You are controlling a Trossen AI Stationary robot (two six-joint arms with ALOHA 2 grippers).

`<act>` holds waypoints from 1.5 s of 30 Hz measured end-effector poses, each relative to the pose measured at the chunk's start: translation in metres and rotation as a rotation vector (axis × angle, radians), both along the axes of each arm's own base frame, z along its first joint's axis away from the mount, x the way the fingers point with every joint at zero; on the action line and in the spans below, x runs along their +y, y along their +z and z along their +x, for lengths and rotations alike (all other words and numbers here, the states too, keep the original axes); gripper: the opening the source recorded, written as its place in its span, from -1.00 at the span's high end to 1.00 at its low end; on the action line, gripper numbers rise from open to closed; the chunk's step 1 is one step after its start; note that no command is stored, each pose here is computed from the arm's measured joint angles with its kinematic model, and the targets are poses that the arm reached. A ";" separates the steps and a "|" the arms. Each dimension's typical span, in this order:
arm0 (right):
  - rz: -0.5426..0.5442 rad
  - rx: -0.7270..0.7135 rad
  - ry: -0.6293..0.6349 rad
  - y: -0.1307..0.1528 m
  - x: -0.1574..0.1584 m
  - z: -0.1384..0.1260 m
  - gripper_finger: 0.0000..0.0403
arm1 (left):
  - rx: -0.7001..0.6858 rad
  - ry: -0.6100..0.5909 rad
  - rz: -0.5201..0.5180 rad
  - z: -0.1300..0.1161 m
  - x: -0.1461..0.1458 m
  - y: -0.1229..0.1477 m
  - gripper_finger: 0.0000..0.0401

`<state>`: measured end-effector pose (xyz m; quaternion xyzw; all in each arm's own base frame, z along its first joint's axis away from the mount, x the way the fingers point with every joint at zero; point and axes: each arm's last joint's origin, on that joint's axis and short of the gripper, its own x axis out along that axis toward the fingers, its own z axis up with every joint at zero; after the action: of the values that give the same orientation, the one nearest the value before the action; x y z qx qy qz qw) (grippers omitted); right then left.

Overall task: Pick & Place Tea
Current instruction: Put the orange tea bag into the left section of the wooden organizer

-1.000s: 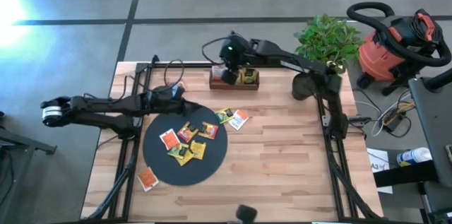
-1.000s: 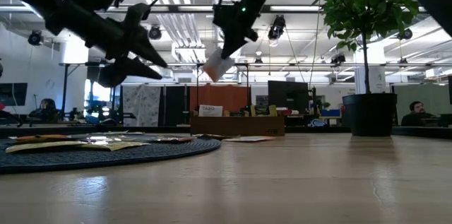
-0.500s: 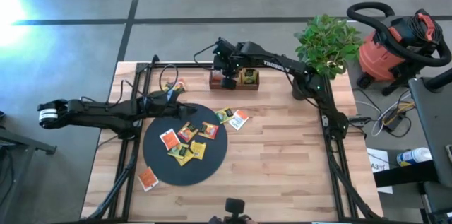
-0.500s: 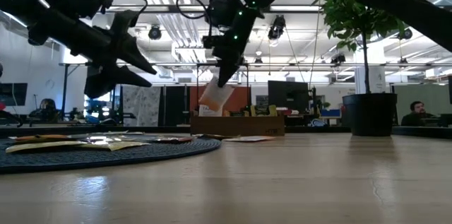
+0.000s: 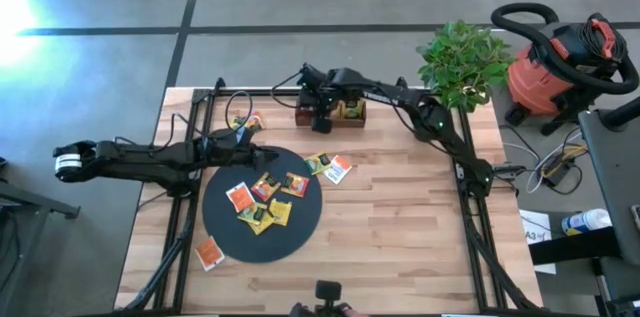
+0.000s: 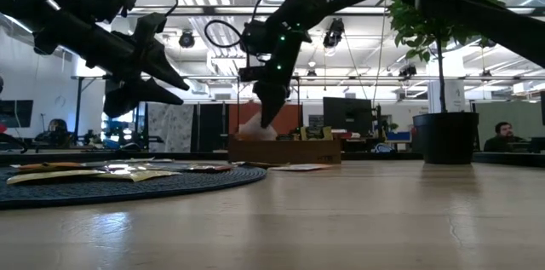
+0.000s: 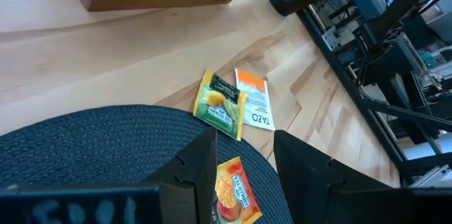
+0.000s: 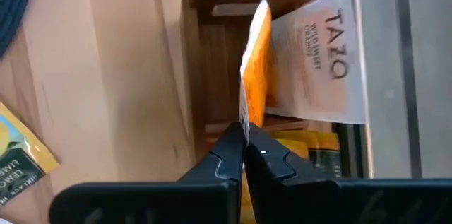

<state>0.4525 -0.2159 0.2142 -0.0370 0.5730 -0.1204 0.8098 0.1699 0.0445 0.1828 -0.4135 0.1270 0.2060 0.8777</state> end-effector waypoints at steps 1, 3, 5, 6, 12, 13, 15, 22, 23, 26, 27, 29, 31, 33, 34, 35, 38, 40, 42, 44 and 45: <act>-0.002 0.003 -0.002 0.000 0.001 0.000 0.96 | 0.000 0.000 0.000 0.000 0.000 0.000 0.32; -0.012 0.006 -0.009 0.001 0.001 0.000 0.96 | 0.001 -0.001 0.001 0.000 0.000 0.000 0.32; -0.011 0.017 -0.014 0.004 0.002 -0.002 0.96 | 0.001 -0.001 0.001 0.000 0.000 0.000 0.32; -0.006 0.022 -0.023 0.006 0.003 -0.002 0.96 | 0.002 -0.001 0.002 0.000 0.000 0.000 0.32; 0.050 0.010 -0.100 0.020 0.005 -0.006 0.96 | -0.028 0.032 0.052 0.001 0.002 0.004 0.32; 0.074 -0.001 -0.105 0.024 0.007 -0.006 0.96 | -0.044 0.041 0.076 0.002 0.002 0.007 0.32; 0.126 -0.012 -0.100 0.034 0.013 -0.006 0.96 | -0.079 0.051 0.125 0.005 0.004 0.016 0.32; 0.292 -0.026 0.037 0.062 0.055 -0.011 0.96 | -0.113 0.078 0.318 0.014 0.014 0.050 0.32; 0.288 -0.039 0.046 0.066 0.060 -0.009 0.96 | -0.110 0.083 0.327 0.016 0.017 0.053 0.32; 0.279 -0.064 0.078 0.071 0.075 -0.004 0.96 | -0.099 0.052 0.313 0.025 0.022 0.055 0.32; 0.274 -0.079 0.083 0.072 0.078 -0.002 0.96 | -0.087 0.028 0.300 0.029 0.023 0.053 0.32; 0.270 -0.098 0.089 0.075 0.084 0.001 0.96 | -0.053 -0.014 0.275 0.038 0.024 0.047 0.32; 0.270 -0.107 0.090 0.078 0.088 0.001 0.96 | -0.018 -0.044 0.253 0.047 0.026 0.041 0.32; 0.273 -0.112 0.087 0.079 0.091 0.002 0.96 | 0.002 -0.060 0.240 0.055 0.028 0.037 0.32; 0.274 -0.111 0.086 0.079 0.092 0.002 0.96 | 0.014 -0.063 0.235 0.058 0.029 0.035 0.32; 0.274 -0.112 0.086 0.079 0.092 0.002 0.96 | 0.024 -0.064 0.232 0.061 0.030 0.034 0.32; 0.274 -0.122 0.081 0.082 0.093 0.001 0.96 | 0.045 -0.073 0.222 0.068 0.032 0.031 0.32; 0.273 -0.131 0.077 0.085 0.093 0.000 0.96 | 0.043 -0.083 0.220 0.071 0.033 0.031 0.32; 0.270 -0.145 0.076 0.087 0.093 0.000 0.96 | 0.045 -0.099 0.213 0.073 0.033 0.030 0.32; 0.269 -0.148 0.075 0.088 0.093 0.001 0.96 | 0.052 -0.111 0.207 0.075 0.032 0.027 0.32; 0.268 -0.148 0.075 0.088 0.093 0.001 0.96 | 0.054 -0.113 0.205 0.075 0.032 0.027 0.32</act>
<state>0.4530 -0.1230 0.3018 0.0589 0.5207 -0.0150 0.8516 0.2448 0.0765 0.2095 -0.3080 0.1516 0.1793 0.9220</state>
